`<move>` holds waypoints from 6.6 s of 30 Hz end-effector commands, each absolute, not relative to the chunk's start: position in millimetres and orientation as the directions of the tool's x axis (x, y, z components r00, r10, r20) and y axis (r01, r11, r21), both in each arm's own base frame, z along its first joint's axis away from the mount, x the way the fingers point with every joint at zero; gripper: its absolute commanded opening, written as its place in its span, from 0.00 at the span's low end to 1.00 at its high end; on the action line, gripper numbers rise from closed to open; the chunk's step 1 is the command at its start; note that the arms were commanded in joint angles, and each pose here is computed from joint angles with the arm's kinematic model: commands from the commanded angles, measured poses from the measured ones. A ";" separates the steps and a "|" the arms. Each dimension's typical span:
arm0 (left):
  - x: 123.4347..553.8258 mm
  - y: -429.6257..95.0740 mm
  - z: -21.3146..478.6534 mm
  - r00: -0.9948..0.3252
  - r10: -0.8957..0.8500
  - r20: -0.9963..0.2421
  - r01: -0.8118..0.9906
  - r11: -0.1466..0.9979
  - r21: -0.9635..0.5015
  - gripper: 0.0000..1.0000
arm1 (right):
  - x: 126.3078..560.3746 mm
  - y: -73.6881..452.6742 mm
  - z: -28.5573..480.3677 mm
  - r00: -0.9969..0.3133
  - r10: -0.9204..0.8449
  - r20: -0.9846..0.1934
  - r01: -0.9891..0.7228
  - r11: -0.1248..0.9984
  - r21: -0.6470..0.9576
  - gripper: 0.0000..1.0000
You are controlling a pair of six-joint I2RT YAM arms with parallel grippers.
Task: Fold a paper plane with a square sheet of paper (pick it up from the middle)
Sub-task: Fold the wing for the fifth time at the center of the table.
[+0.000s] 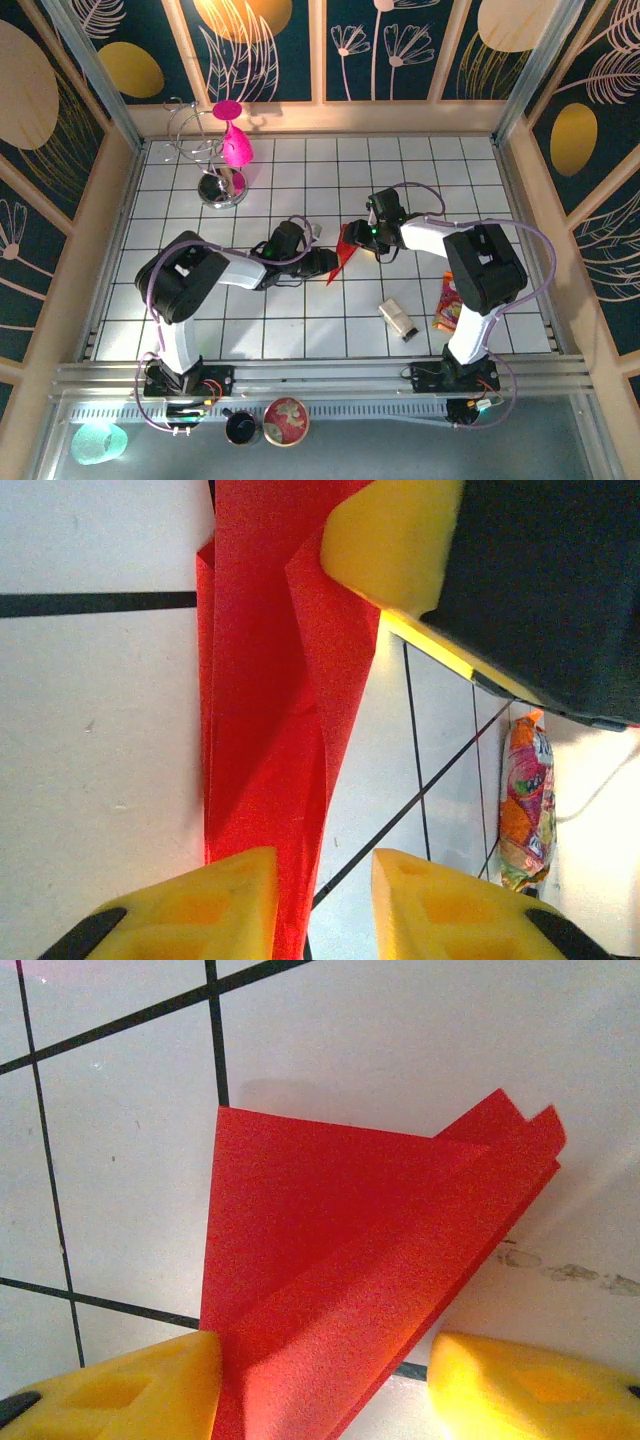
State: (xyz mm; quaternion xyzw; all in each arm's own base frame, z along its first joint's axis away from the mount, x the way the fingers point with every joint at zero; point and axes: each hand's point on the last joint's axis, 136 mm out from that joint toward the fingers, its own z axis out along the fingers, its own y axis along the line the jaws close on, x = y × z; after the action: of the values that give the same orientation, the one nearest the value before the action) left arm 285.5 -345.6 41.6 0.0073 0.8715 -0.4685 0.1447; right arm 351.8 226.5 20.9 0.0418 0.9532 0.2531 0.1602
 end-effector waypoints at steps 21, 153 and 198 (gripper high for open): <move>280.2 -335.4 22.7 -0.941 -0.059 -0.332 0.179 0.746 -0.641 0.39 | 340.1 216.0 -39.8 -0.965 0.167 -0.201 0.075 0.913 0.400 0.59; 305.7 -360.5 41.9 -0.945 -0.048 -0.322 0.186 0.731 -0.656 0.03 | 334.3 266.5 7.7 -0.974 0.021 -0.225 -0.140 0.728 0.671 0.07; 264.7 -324.0 -2.9 -0.976 0.030 -0.214 0.146 0.822 -0.551 0.00 | 330.2 247.7 -26.8 -0.988 0.047 -0.147 -0.046 0.818 0.574 0.05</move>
State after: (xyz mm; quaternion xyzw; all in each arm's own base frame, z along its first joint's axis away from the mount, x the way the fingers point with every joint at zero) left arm 293.5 -345.4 15.7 0.0407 0.9292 -0.3369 0.1463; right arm 341.8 268.4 16.8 -0.0257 0.9207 0.3736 0.1099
